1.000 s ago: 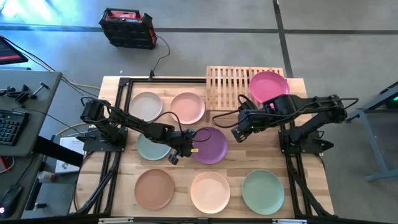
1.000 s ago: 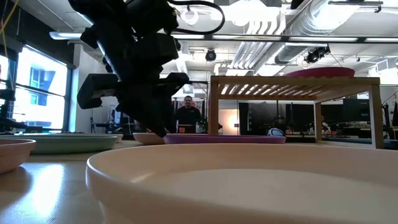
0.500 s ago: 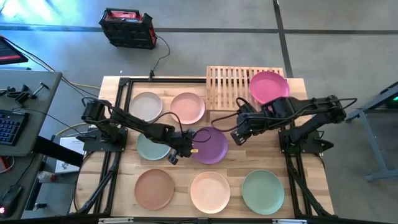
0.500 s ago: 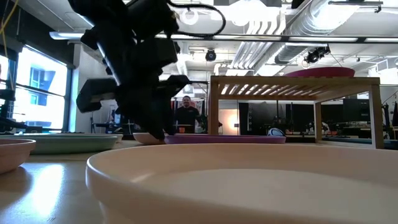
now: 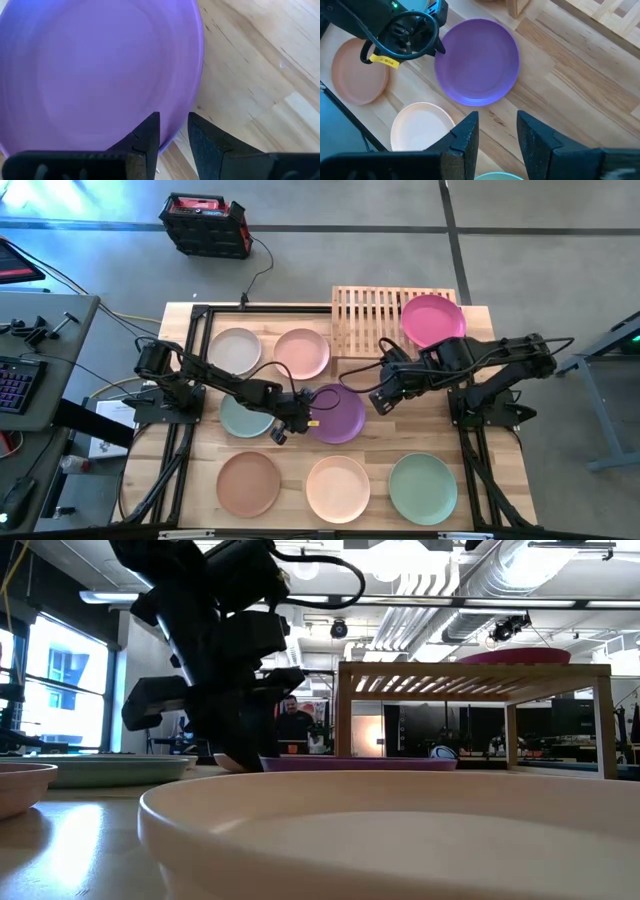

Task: Place and stack plates onto a shelf
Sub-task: Stack the violet plate on top of the pink plate on the shelf

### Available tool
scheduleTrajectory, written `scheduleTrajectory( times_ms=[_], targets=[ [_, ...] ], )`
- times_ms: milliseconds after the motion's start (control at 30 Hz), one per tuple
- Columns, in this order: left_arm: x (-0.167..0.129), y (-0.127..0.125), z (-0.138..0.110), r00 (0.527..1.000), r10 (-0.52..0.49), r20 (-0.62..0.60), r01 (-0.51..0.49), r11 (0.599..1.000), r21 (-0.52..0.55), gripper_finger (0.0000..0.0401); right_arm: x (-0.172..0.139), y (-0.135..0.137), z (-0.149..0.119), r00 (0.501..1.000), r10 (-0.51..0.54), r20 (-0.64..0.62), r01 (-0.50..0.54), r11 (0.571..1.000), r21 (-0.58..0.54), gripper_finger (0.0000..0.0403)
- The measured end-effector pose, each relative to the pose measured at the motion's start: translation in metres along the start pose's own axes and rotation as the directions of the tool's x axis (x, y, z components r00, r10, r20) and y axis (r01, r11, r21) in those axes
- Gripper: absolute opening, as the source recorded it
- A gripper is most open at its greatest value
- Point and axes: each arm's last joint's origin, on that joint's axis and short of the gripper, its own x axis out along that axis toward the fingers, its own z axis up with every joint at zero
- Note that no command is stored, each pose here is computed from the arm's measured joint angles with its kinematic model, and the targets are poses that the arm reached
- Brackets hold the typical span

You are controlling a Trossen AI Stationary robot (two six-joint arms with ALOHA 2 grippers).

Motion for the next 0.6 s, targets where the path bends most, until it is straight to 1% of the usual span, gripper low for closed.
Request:
scheduleTrajectory(
  times_ms=[167,300,433,600],
  targets=[
    [0.0007,-0.0001,-0.0004,1.000,0.003,-0.005,-0.003,1.000,0.010,0.0090,0.0000,0.0007,0.0004,1.000,0.007,0.005,-0.007,1.000,0.002,0.0110],
    [0.0007,0.0008,-0.0007,0.999,0.032,-0.021,-0.031,0.999,0.037,0.0083,0.0000,0.0010,0.0007,1.000,0.008,0.010,-0.008,1.000,0.002,0.0110],
    [0.0007,0.0004,-0.0008,0.999,0.033,-0.026,-0.032,0.999,0.039,0.0055,0.0000,0.0012,0.0007,1.000,0.010,0.011,-0.010,1.000,0.003,0.0110],
    [0.0007,-0.0045,0.0020,0.999,0.024,-0.023,-0.022,0.997,0.079,0.0009,0.0000,0.0012,0.0008,1.000,0.010,0.012,-0.010,1.000,0.003,0.0110]
  ],
)
